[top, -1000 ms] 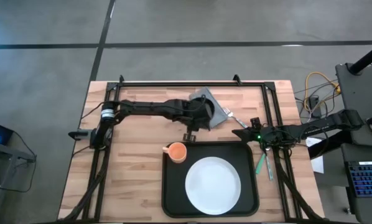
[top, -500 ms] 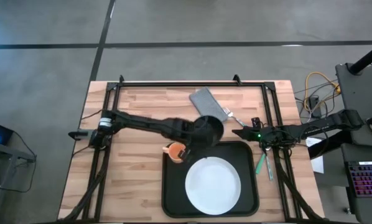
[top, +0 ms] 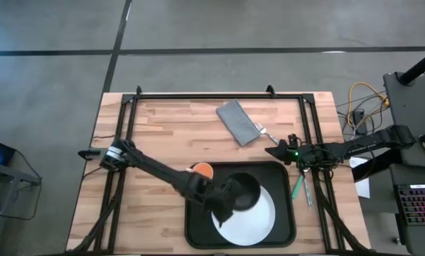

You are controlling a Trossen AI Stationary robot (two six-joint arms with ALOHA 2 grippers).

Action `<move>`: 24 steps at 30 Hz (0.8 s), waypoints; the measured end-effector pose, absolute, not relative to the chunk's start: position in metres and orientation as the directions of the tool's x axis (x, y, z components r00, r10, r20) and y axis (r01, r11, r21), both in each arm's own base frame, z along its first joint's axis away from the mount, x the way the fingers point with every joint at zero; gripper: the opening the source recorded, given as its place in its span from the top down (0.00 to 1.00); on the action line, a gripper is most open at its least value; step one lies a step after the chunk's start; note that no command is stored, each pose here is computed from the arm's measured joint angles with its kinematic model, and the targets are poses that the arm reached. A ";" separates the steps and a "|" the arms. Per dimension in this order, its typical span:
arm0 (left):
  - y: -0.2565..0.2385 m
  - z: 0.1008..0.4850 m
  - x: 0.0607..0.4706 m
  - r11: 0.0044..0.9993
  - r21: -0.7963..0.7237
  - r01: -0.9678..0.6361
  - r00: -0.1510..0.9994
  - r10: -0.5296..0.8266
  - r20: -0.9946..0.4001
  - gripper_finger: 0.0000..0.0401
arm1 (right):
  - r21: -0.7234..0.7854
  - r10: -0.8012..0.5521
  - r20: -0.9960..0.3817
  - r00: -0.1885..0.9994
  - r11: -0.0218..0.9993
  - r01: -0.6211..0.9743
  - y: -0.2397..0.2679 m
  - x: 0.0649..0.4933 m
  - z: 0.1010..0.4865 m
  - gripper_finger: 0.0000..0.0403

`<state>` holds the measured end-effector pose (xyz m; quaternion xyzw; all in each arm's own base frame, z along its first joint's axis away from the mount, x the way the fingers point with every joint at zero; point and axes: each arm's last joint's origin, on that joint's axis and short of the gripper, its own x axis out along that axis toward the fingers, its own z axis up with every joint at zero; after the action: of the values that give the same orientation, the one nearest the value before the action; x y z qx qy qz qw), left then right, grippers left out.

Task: Set up tray
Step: Put the black bowl on the white plate

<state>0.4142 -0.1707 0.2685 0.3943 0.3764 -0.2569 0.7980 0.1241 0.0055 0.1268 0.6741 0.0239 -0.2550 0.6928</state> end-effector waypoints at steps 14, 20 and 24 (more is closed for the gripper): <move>-0.192 0.233 0.413 0.532 0.429 0.730 0.618 -0.245 -0.747 0.99 | 0.948 -0.274 -0.318 0.908 -0.070 0.311 0.007 0.127 0.133 0.83; -0.196 0.220 0.416 0.512 0.373 0.774 0.569 -0.302 -0.765 0.99 | 0.948 -0.263 -0.318 0.911 -0.075 0.309 0.008 0.127 0.134 0.83; -0.197 0.211 0.419 0.508 0.360 0.783 0.554 -0.305 -0.774 0.99 | 0.957 -0.212 -0.289 0.934 -0.066 0.281 0.011 0.129 0.137 0.83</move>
<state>0.4192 -0.1971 0.2110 0.3625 0.3292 -0.3384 0.8035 0.1287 0.0108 0.1369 0.7074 0.0247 -0.1805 0.6829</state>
